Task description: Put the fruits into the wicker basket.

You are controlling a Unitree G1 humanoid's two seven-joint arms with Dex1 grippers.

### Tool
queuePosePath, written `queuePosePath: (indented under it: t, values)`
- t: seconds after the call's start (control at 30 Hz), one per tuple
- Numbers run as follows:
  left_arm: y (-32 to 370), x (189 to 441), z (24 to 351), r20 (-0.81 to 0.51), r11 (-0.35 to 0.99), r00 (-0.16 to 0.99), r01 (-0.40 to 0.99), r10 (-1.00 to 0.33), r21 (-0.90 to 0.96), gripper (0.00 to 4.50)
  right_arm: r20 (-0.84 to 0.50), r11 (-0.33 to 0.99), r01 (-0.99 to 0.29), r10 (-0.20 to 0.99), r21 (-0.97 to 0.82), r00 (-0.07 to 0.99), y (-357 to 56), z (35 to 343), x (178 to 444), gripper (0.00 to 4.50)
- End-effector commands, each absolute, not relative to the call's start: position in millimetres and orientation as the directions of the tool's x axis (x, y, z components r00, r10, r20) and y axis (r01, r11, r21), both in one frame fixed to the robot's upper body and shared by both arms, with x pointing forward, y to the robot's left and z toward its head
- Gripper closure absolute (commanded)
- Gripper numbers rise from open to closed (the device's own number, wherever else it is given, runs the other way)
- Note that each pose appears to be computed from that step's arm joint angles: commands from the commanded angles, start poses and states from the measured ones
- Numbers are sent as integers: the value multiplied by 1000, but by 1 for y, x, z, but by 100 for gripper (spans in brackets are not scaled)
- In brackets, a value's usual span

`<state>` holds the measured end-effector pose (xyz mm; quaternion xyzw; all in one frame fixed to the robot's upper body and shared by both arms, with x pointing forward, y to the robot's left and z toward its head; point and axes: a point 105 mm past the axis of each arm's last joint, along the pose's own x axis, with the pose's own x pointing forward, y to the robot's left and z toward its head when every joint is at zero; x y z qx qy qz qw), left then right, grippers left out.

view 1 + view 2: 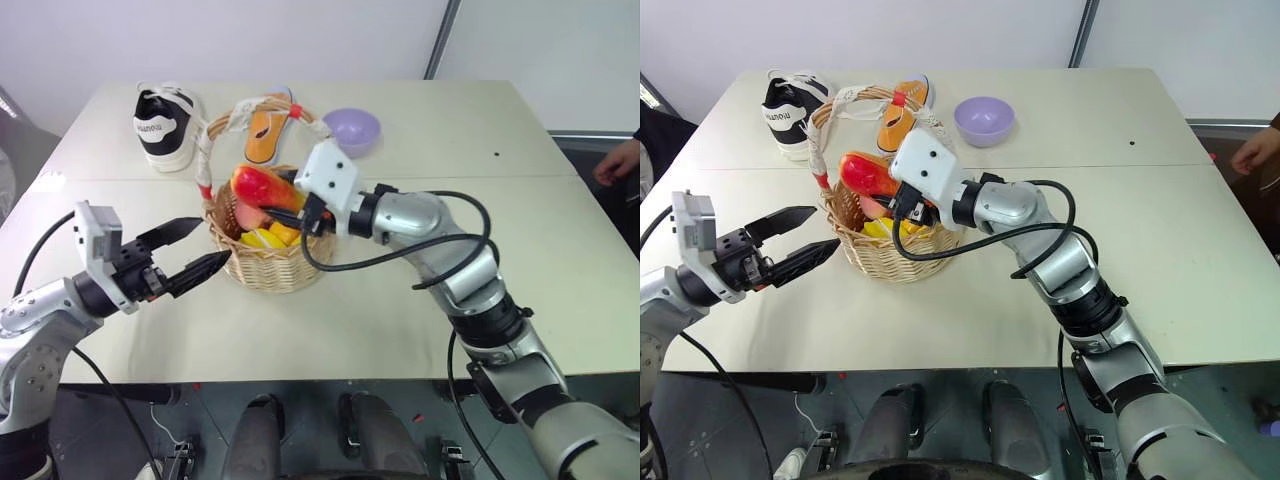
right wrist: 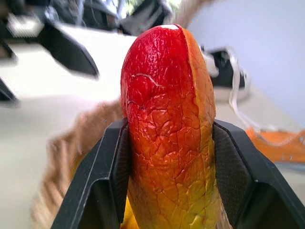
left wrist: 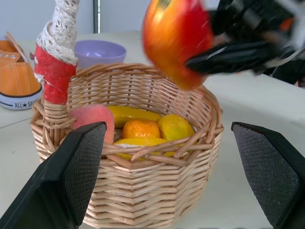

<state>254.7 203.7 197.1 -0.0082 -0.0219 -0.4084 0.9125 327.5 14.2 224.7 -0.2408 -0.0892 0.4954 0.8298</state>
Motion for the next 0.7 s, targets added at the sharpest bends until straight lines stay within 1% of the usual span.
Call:
queuePosePath:
  t: [0.03,0.07,0.17,0.23,0.3,0.37,0.5,0.57,0.67,0.7]
  values:
    - [201,248,208,83,663,658,748,-748,41,0,12,410,-737,877,-537,480,16,248,321,27]
    - [200,247,208,84,664,659,747,-747,41,0,27,410,-739,883,-534,469,15,251,318,7]
    - [198,246,206,82,663,659,748,-747,36,0,59,392,-784,907,-481,417,4,255,307,7]
    - [197,246,204,84,663,659,748,-747,31,0,79,348,-842,934,-412,347,-14,251,291,7]
    - [197,246,204,88,667,663,744,-743,28,0,68,316,-867,947,-386,315,-30,244,281,7]
    - [196,246,203,93,669,665,743,-741,21,0,72,368,-874,928,-319,364,-46,237,285,7]
    - [194,247,200,93,657,654,754,-751,5,0,125,529,-821,849,-216,514,-62,235,312,7]
    - [193,249,199,93,650,647,760,-757,3,0,137,572,-799,820,-186,555,-60,233,325,7]
    - [191,251,200,100,644,640,765,-761,3,0,144,596,-787,802,-158,579,-51,230,340,7]
    - [189,252,200,100,639,635,769,-766,4,0,150,614,-778,788,-131,597,-45,226,349,29]
